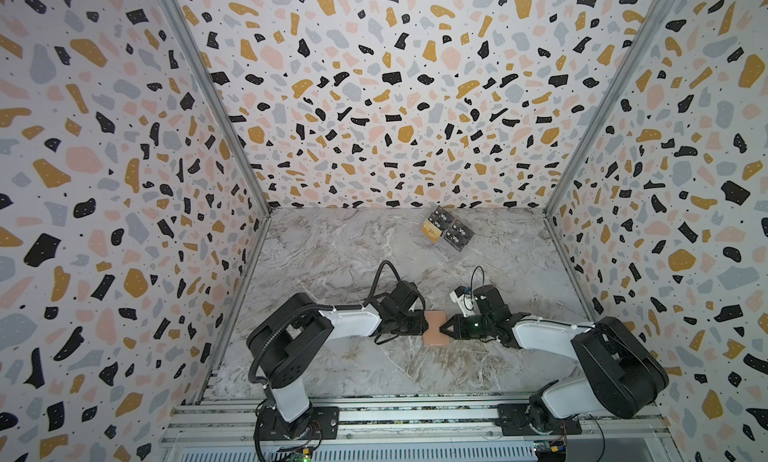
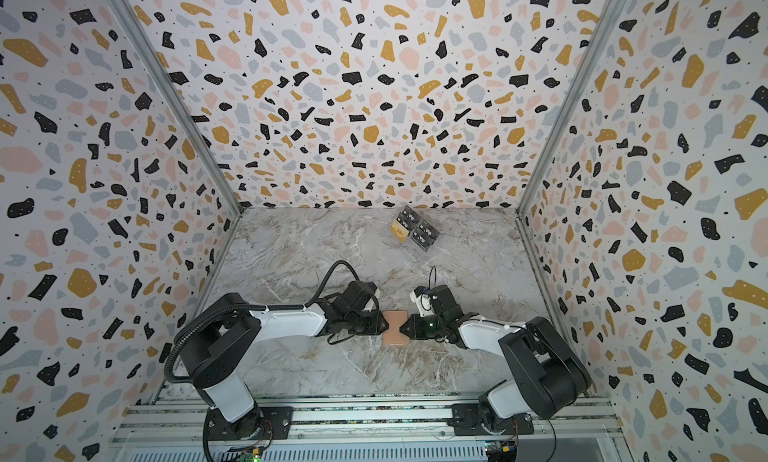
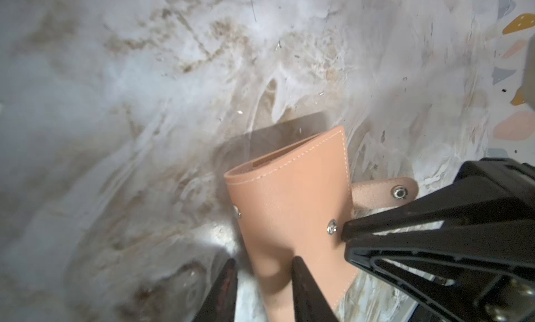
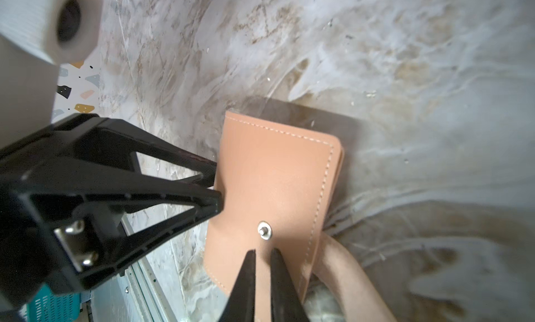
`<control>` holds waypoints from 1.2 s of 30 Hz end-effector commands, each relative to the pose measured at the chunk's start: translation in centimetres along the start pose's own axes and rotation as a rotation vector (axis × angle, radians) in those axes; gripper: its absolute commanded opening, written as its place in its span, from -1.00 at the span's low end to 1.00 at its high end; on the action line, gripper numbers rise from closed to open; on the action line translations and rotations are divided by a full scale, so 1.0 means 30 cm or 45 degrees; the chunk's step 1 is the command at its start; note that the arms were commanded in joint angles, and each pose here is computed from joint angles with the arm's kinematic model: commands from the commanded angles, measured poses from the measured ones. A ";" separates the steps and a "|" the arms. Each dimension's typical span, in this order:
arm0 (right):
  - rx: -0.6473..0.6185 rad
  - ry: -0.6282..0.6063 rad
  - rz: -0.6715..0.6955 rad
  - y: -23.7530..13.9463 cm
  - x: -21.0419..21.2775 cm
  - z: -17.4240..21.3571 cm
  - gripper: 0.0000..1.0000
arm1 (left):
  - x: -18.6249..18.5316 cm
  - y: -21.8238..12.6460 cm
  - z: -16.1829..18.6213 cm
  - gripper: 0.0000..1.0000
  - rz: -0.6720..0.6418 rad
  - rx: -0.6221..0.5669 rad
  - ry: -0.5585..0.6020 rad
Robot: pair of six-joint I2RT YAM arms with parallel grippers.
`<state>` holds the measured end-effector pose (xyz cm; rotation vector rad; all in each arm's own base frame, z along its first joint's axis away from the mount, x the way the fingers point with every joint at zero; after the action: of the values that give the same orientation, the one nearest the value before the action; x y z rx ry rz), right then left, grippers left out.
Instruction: Put the credit cards into the card holder
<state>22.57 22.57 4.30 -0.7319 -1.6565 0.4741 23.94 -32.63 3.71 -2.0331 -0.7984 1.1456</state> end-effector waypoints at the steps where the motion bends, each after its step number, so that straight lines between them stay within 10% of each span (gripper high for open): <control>1: 0.008 0.006 0.062 0.001 -0.020 -0.001 -0.72 | 0.003 0.007 0.024 -0.19 0.007 0.025 0.026; 24: -0.116 -0.077 0.241 -0.152 0.015 -0.127 -0.07 | 0.107 0.038 0.109 -0.20 -0.186 0.143 -0.005; 36: -0.070 -0.042 0.225 -0.175 -0.040 -0.125 -0.34 | 0.096 0.044 0.109 -0.20 -0.160 0.142 0.001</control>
<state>25.73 17.68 7.12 -0.9437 -1.6276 0.5515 24.33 -33.18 3.56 -2.0437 -0.8010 1.1001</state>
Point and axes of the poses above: each gripper's point midway between its finger pads, its own y axis out along the fingers, its own x axis along the line the jaws close on, z = x × y, the point moved 1 cm from there along -y, back along the fingers, and after that the axes turned 11 degrees about y, right-handed, at the moved point
